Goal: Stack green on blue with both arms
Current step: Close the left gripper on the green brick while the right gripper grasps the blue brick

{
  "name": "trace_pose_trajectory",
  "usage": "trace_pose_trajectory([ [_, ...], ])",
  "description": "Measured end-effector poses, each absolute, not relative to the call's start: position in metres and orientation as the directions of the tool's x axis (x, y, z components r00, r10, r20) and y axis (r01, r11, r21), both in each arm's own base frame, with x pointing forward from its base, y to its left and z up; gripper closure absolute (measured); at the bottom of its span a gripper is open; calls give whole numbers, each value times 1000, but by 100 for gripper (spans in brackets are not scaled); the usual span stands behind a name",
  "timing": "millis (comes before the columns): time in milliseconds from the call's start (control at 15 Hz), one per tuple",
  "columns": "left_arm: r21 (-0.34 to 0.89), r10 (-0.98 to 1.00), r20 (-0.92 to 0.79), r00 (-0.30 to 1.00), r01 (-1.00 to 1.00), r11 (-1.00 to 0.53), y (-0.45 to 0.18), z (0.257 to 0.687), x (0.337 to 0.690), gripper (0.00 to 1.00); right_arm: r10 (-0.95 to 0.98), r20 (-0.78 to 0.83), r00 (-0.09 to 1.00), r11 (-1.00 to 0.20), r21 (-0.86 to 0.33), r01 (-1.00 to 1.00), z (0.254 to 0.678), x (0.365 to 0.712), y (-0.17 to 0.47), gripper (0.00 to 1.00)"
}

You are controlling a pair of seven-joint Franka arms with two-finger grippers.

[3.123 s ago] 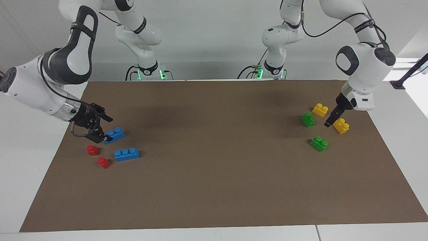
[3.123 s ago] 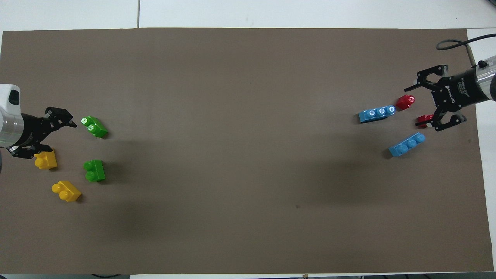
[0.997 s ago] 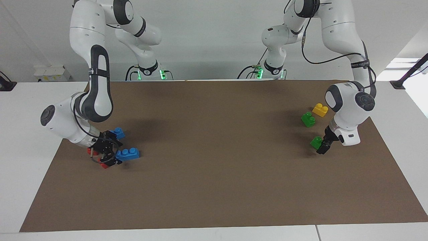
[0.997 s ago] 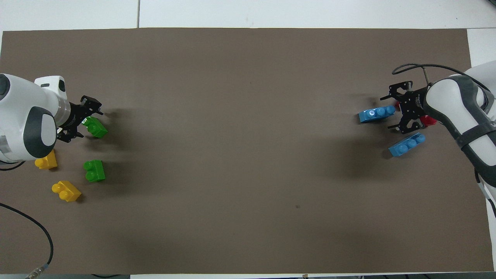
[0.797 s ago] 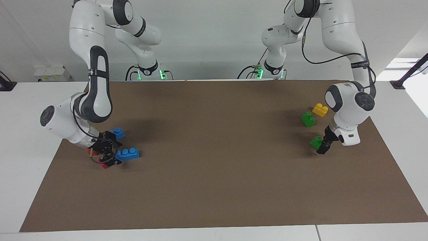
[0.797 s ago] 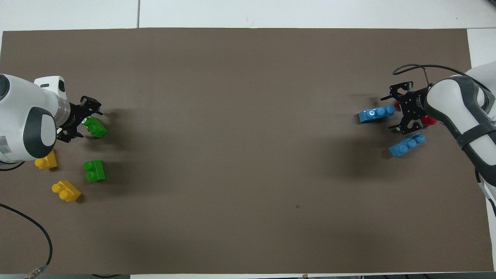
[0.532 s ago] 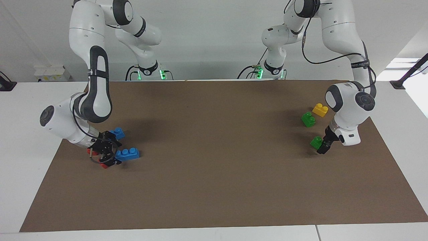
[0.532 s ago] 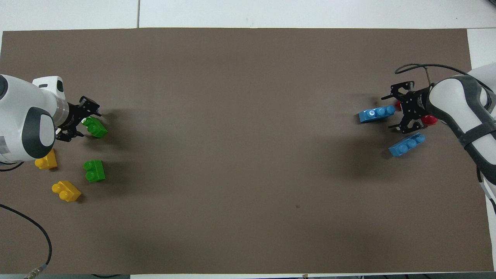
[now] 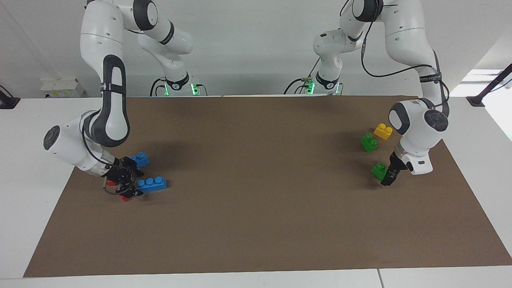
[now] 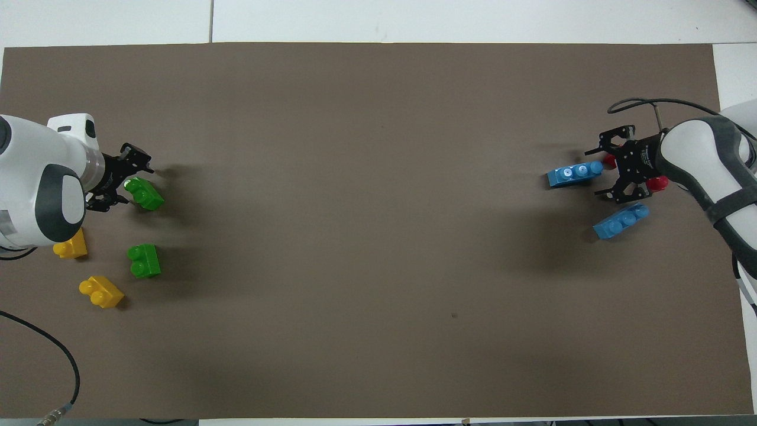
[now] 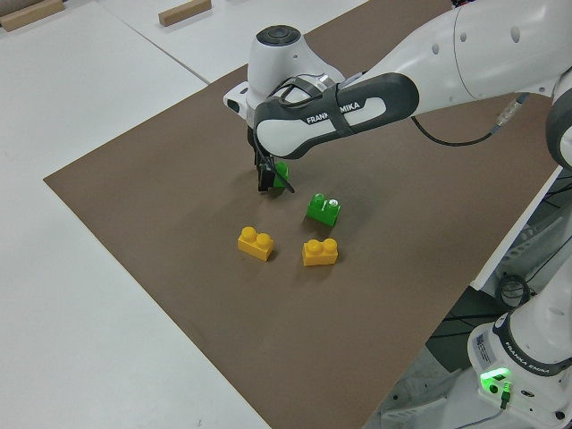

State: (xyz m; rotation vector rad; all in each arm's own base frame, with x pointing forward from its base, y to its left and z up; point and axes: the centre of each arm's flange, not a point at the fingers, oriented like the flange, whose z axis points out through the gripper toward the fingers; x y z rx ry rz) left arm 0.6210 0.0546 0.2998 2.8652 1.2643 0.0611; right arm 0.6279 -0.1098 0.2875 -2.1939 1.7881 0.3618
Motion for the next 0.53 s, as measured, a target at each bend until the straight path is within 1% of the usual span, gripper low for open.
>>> trace_pose_trajectory([
  [66, 23, 739, 31, 673, 738, -674, 55, 299, 621, 27, -907, -369, 201, -191, -64, -980, 287, 627, -111, 18],
  [133, 23, 739, 31, 673, 738, -674, 55, 298, 621, 30, -906, -369, 207, -197, -66, -978, 287, 627, -111, 20],
  [199, 23, 739, 31, 673, 738, -674, 55, 298, 621, 30, -903, -367, 222, -210, -73, -975, 287, 627, -111, 20],
  [266, 23, 739, 31, 673, 738, -674, 55, 298, 621, 38, -902, -364, 234, -220, -79, -972, 287, 628, -112, 24],
  [332, 23, 739, 31, 673, 738, -674, 55, 298, 621, 40, -902, -361, 238, -223, -84, -971, 287, 628, -112, 35],
  [399, 23, 739, 31, 673, 738, -674, 55, 298, 621, 41, -902, -359, 239, -223, -86, -971, 287, 628, -112, 39],
  [465, 23, 739, 31, 673, 738, -674, 55, 298, 621, 48, -902, -359, 240, -224, -87, -971, 287, 628, -112, 40],
  [532, 23, 739, 31, 673, 739, -674, 55, 298, 621, 49, -902, -359, 241, -224, -87, -971, 287, 628, -112, 41],
])
